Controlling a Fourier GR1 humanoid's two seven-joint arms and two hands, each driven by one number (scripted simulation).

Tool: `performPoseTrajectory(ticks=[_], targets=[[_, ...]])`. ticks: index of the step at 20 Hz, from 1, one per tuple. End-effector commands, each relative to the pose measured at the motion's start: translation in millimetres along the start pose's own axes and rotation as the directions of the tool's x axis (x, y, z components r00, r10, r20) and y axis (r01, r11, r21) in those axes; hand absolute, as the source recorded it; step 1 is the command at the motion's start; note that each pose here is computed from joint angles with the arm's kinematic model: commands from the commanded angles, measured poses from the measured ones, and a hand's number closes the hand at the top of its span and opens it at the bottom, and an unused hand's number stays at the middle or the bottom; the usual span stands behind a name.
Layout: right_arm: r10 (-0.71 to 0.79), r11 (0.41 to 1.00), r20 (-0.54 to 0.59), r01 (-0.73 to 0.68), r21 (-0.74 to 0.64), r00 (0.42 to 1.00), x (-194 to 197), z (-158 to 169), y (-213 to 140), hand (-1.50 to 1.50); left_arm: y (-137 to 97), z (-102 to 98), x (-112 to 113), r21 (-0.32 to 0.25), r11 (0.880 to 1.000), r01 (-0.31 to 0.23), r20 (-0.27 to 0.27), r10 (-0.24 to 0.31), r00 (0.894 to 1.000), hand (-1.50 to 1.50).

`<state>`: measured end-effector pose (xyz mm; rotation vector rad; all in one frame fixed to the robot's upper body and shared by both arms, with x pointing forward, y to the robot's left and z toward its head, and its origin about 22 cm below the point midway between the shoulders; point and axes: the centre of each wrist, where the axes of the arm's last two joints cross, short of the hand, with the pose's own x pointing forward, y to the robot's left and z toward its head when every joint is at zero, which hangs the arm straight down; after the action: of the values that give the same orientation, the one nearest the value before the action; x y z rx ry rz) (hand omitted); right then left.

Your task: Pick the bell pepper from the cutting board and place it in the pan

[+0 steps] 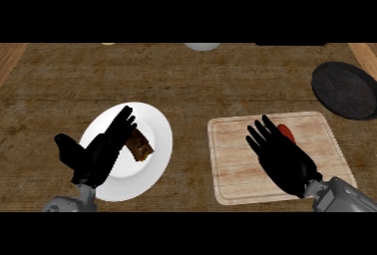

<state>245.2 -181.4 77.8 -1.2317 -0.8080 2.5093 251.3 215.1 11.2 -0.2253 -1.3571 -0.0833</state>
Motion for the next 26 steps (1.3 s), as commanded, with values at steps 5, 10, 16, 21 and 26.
performPoseTrajectory(ticks=[5, 10, 16, 21, 26], targets=[[0.019, 1.000, -0.035, -0.020, -0.019, 0.999, -5.9, -15.1, 25.3, -1.50, 12.1, -2.9, 5.3, 0.000, 1.000, 0.013, 0.002, -0.013, 1.000, 0.00], [0.007, 0.998, 0.016, -0.006, -0.064, 1.000, -32.4, -37.0, 29.5, 1.50, -8.8, 1.0, 0.0, -0.003, 1.000, 0.010, 0.000, -0.010, 1.000, 0.00], [0.132, 0.979, 0.066, -0.120, -0.165, 0.989, -23.6, -35.5, 44.0, 1.50, -3.1, -10.9, -8.5, -0.008, 1.000, -0.008, 0.001, 0.008, 1.000, 0.00], [-0.499, 0.864, -0.010, 0.497, -0.075, 0.866, -0.8, -30.2, 60.3, 1.50, 6.4, 0.2, 3.4, 0.058, 0.998, -0.016, -0.003, 0.016, 1.000, 0.00], [-0.801, 0.597, -0.121, 0.794, -0.111, 0.586, 20.9, -9.0, 96.4, 1.50, 16.4, 9.2, 2.4, 0.054, 0.999, -0.005, -0.003, 0.005, 1.000, 0.00]])
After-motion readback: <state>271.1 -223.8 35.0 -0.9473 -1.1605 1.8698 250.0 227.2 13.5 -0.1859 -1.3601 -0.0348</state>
